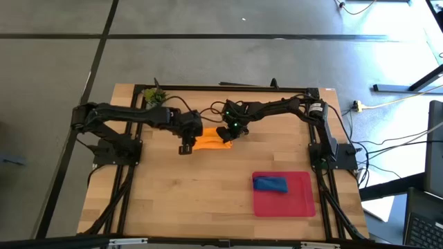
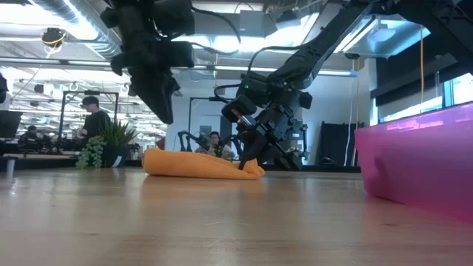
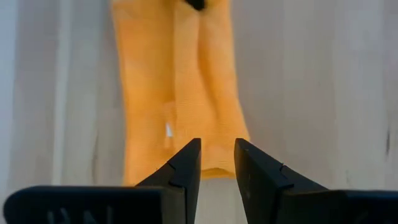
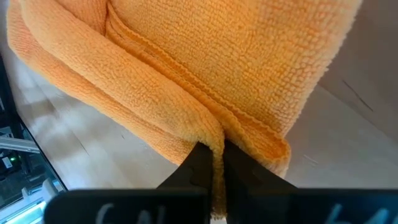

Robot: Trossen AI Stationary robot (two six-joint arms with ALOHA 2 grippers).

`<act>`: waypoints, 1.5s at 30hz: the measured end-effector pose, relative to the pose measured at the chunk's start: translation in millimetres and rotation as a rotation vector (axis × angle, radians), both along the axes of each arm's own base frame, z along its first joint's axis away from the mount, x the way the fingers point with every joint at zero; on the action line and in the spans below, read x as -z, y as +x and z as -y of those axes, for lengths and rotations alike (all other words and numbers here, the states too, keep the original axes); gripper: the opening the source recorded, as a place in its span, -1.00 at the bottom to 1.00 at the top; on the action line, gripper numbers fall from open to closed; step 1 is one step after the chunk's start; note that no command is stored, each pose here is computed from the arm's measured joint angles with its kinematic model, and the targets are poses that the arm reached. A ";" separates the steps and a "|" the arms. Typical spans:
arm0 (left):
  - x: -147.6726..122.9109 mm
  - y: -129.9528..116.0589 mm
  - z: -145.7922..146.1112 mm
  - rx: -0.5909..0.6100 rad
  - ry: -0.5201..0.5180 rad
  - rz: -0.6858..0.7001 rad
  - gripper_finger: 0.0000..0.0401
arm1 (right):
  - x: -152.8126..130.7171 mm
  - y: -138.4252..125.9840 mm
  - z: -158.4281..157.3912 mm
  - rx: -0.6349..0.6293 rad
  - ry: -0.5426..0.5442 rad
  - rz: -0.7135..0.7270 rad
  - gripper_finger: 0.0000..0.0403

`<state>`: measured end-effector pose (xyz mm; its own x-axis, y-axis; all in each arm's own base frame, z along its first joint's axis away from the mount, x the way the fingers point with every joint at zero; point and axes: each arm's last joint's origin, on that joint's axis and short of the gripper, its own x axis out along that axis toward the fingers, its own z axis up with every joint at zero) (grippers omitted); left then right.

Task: Roll microfiber towels into tight, uniform cylinder then place into a basket
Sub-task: Roll the orange microfiber towel

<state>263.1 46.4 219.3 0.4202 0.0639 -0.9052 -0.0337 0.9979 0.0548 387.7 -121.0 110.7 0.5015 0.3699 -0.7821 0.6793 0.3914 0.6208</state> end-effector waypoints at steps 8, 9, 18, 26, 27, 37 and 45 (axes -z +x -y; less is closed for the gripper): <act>-1.3 3.5 6.9 0.007 0.039 0.021 -0.55 | 0.1 0.2 0.0 -0.001 0.000 0.003 -0.93; -1.3 3.5 7.5 0.020 0.049 0.018 -0.55 | 0.2 0.2 0.0 -0.001 0.000 0.003 -0.93; -1.4 4.2 10.5 0.032 0.053 0.021 -0.55 | 0.1 0.4 0.1 -0.003 -0.003 0.007 -0.93; -0.9 3.0 10.6 0.008 0.040 0.009 -0.65 | 0.1 0.5 0.1 -0.017 -0.012 0.014 -0.93; -0.9 3.0 10.8 0.010 0.035 0.010 -0.68 | 0.1 0.5 0.1 -0.017 -0.012 0.014 -0.93; -2.4 6.0 10.3 -0.063 0.008 0.050 -0.62 | 0.1 0.5 0.2 -0.017 -0.012 0.014 -0.93; -4.0 8.3 9.2 -0.115 0.013 0.081 -0.47 | 0.0 0.6 0.1 -0.017 -0.012 0.014 -0.93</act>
<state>271.5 37.2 223.3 0.4812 0.1276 -0.8673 -0.1526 0.9864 0.0604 388.3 -121.1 110.7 0.5061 0.3691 -0.7795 0.6640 0.4100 0.6253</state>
